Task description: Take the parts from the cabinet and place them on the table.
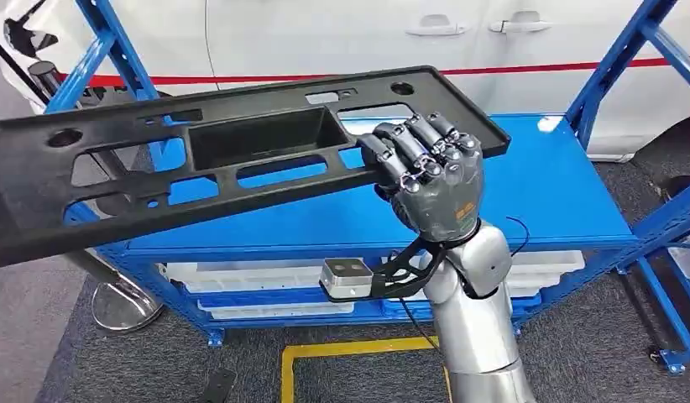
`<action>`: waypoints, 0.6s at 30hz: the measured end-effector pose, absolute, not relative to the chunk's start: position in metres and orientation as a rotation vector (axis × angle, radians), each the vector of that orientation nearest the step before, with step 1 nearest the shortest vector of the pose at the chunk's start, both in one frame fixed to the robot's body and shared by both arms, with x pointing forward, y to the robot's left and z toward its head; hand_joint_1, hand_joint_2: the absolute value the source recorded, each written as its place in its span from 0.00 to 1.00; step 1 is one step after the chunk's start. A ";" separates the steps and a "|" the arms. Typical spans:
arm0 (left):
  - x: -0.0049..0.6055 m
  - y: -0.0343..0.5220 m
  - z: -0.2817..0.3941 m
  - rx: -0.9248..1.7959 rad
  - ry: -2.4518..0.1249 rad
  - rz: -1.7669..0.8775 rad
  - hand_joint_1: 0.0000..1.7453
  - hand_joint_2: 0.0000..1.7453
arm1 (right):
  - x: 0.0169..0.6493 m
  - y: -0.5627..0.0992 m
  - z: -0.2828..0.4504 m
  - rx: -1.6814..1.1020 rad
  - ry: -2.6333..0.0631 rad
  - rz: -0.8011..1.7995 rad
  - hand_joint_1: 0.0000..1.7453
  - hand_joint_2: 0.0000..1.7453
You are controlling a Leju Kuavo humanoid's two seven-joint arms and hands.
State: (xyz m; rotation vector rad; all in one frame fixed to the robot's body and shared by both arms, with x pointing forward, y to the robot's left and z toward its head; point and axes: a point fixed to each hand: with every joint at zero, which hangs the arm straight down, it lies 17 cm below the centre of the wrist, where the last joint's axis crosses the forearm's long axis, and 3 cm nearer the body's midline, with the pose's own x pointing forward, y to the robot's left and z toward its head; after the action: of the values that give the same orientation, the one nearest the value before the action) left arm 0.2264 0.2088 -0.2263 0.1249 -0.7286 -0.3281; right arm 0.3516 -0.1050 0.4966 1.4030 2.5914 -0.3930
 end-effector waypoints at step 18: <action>0.230 0.206 -0.224 0.118 -0.740 -0.330 0.00 1.00 | 0.361 -0.095 0.490 1.398 2.589 -0.452 1.00 1.00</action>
State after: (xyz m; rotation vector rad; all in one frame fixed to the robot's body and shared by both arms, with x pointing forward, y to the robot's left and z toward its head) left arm 0.2298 0.2064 -0.2244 0.1181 -0.7401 -0.3296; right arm 0.3611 -0.0954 0.4900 1.3983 2.5893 -0.4523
